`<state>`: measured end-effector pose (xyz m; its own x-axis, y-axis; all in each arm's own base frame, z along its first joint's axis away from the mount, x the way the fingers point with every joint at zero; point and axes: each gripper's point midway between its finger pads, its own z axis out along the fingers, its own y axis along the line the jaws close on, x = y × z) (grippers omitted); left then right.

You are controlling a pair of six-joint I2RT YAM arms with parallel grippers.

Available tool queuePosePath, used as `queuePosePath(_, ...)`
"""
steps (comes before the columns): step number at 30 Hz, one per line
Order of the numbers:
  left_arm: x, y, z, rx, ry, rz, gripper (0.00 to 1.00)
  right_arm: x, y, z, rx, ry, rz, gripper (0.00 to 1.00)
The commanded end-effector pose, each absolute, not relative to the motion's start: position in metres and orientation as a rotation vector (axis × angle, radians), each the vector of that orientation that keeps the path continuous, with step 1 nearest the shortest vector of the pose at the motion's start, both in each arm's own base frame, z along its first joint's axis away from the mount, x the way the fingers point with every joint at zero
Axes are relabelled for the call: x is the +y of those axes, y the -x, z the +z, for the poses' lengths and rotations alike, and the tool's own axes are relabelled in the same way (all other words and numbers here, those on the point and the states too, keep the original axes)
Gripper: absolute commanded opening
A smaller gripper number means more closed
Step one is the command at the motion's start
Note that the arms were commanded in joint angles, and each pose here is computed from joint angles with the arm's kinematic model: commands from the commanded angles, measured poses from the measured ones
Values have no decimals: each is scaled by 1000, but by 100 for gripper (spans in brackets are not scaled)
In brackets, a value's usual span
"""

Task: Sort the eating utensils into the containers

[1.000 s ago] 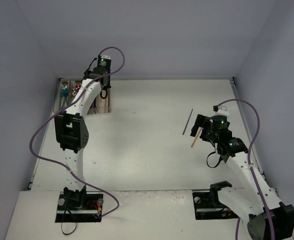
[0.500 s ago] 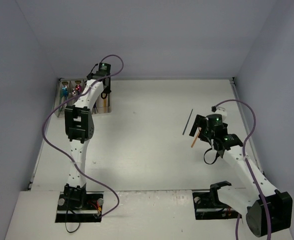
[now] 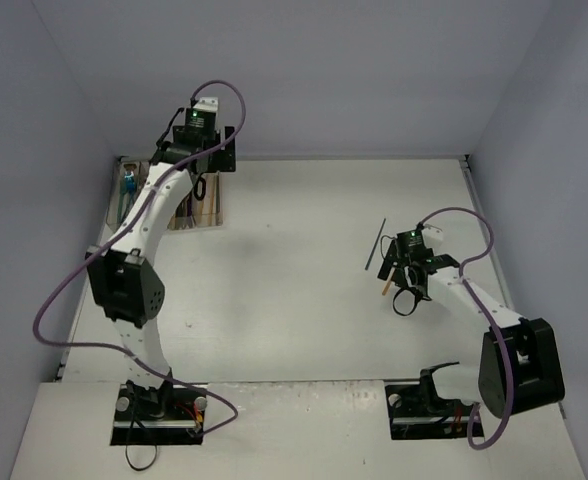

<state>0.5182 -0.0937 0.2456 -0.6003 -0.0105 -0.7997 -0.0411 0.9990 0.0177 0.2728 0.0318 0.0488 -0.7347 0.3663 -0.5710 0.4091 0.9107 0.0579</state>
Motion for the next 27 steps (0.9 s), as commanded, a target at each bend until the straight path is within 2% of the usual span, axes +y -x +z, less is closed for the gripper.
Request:
queuePosePath(1,-133,-466,316,2041,-10,-125,85,27,-298,55,2412,-607,-138,76)
queuePosePath(4,-140,-433,323,1998,-31,-213,86,37,-305,49,2433,-597,-89,69)
queuePosePath(12,-135,-381,296,2003,-114,-261,87,47,-314,27,2492,-588,-55,60)
queuePosePath(16,-131,-369,284,2011,-124,-258,87,48,-309,15,2514,-603,-52,46)
queuePosePath(19,-130,-367,274,2032,-132,-253,87,47,-304,9,2529,-605,-58,39)
queuePosePath(27,-150,-362,264,2067,-158,-371,87,43,-299,4,2539,-598,-88,6)
